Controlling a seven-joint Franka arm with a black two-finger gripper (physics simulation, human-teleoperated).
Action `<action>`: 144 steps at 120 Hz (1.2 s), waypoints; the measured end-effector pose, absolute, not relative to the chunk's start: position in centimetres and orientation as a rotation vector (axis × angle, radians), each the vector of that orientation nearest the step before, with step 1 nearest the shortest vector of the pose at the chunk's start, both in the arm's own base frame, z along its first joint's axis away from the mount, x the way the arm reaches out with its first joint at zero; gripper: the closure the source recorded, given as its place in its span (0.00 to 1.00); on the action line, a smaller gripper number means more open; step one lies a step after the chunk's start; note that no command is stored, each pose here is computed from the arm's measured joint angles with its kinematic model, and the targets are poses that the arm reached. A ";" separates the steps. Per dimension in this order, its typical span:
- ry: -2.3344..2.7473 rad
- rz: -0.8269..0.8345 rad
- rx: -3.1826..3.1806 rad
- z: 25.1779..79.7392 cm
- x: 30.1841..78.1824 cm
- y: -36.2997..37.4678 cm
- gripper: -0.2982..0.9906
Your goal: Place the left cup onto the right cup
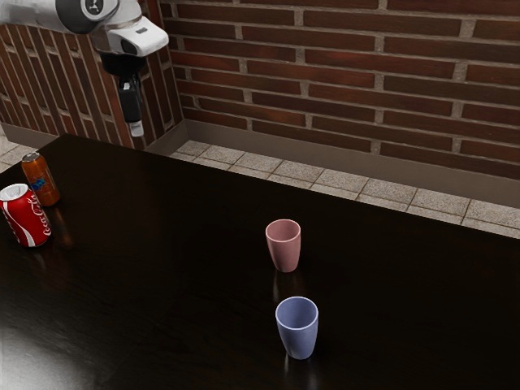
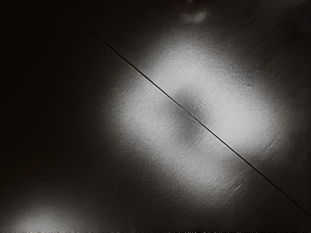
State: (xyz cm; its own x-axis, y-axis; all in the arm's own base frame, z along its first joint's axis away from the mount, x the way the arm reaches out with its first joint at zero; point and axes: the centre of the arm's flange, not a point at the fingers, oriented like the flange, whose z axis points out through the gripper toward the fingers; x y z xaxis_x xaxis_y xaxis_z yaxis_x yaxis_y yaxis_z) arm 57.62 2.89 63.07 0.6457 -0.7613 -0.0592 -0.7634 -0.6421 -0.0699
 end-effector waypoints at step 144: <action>1.696 -0.006 -2.429 41.9 69.3 -12.8 0.23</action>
